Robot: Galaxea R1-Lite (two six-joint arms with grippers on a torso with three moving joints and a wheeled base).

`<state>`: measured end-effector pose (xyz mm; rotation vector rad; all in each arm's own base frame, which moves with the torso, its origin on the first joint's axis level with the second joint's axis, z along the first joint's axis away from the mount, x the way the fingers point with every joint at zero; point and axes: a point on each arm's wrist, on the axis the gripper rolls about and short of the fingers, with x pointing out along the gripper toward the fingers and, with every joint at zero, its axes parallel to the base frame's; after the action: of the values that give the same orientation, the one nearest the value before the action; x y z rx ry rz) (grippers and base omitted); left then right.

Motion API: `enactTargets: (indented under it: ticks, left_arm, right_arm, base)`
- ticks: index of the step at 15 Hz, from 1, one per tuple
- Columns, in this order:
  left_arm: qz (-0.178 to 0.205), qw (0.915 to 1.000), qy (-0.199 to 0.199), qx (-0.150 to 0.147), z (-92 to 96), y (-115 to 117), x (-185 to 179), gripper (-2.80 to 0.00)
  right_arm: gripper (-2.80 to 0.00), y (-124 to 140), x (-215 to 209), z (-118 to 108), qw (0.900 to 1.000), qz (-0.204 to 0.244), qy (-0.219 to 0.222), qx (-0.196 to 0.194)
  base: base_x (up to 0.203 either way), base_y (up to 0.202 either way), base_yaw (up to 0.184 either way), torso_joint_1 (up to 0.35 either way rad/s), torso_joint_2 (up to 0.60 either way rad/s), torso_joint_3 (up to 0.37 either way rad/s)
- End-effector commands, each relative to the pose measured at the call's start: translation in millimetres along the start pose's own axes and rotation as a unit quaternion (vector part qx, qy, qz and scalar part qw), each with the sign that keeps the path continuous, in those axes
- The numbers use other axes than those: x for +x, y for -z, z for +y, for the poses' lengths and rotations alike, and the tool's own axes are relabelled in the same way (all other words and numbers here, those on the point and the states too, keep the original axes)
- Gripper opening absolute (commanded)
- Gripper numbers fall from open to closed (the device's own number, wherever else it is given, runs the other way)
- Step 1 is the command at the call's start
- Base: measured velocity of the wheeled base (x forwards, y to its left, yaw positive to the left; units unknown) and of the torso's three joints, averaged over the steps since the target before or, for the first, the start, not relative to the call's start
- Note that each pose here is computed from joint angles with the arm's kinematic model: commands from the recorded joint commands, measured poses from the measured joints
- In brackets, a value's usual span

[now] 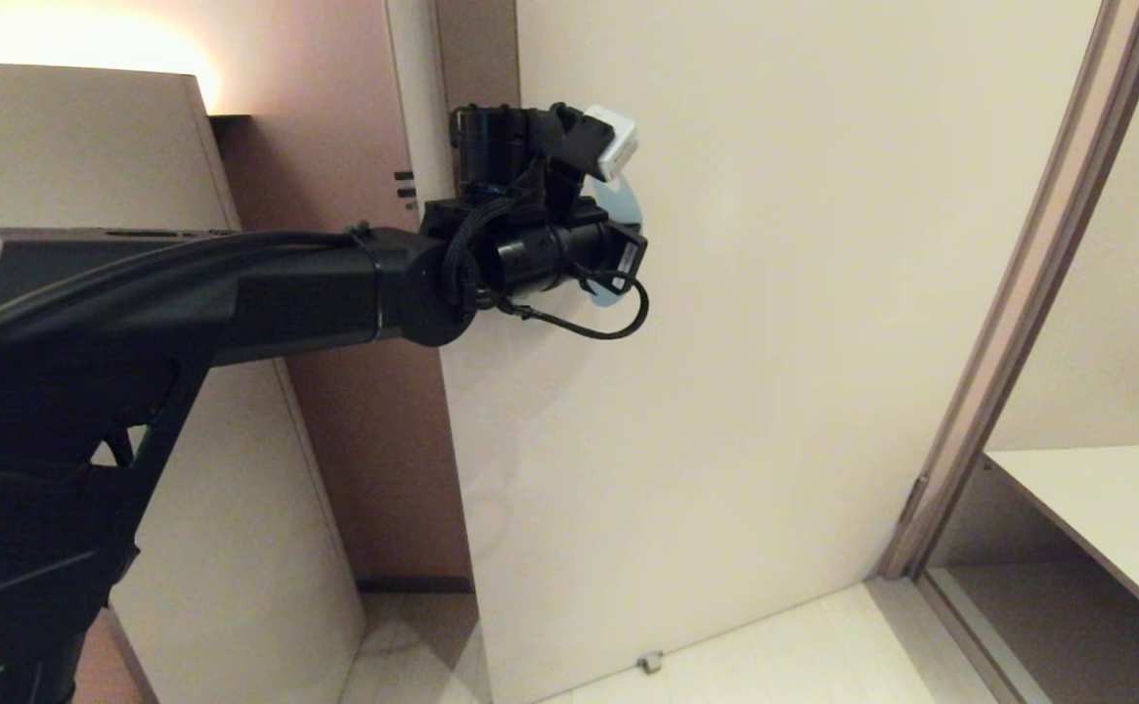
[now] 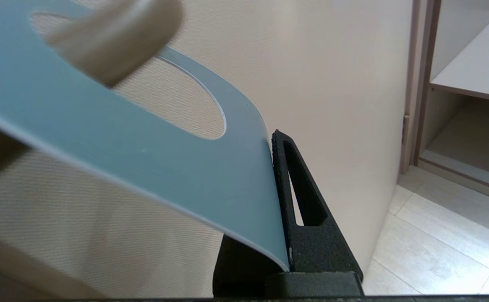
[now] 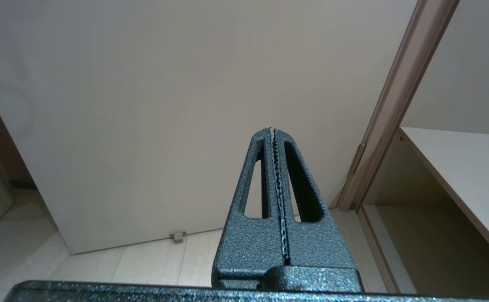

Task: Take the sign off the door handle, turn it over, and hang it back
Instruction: Take down the sign

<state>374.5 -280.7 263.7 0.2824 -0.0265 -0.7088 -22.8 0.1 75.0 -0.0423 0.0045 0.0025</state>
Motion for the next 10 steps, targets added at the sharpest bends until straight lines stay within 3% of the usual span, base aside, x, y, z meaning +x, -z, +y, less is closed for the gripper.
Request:
enactTargets:
  ticks: [1, 10]
  left_arm:
    - [0.002, 1.0000, 0.001, 0.001, -1.2, 3, 2, -2.80]
    - [-0.002, 0.9994, -0.034, -0.001, 30.3, 7, -2, -2.80]
  right_arm:
    - [-2.80, 0, 0, 0, 1.000, 0.000, 0.000, 0.000]
    - [-2.80, 0, 0, 0, 1.000, 0.000, 0.000, 0.000]
  base:
    - [0.000, 0.000, 0.000, 0.000, 0.00, 0.000]
    - [0.000, 0.000, 0.000, 0.000, 0.00, 0.000]
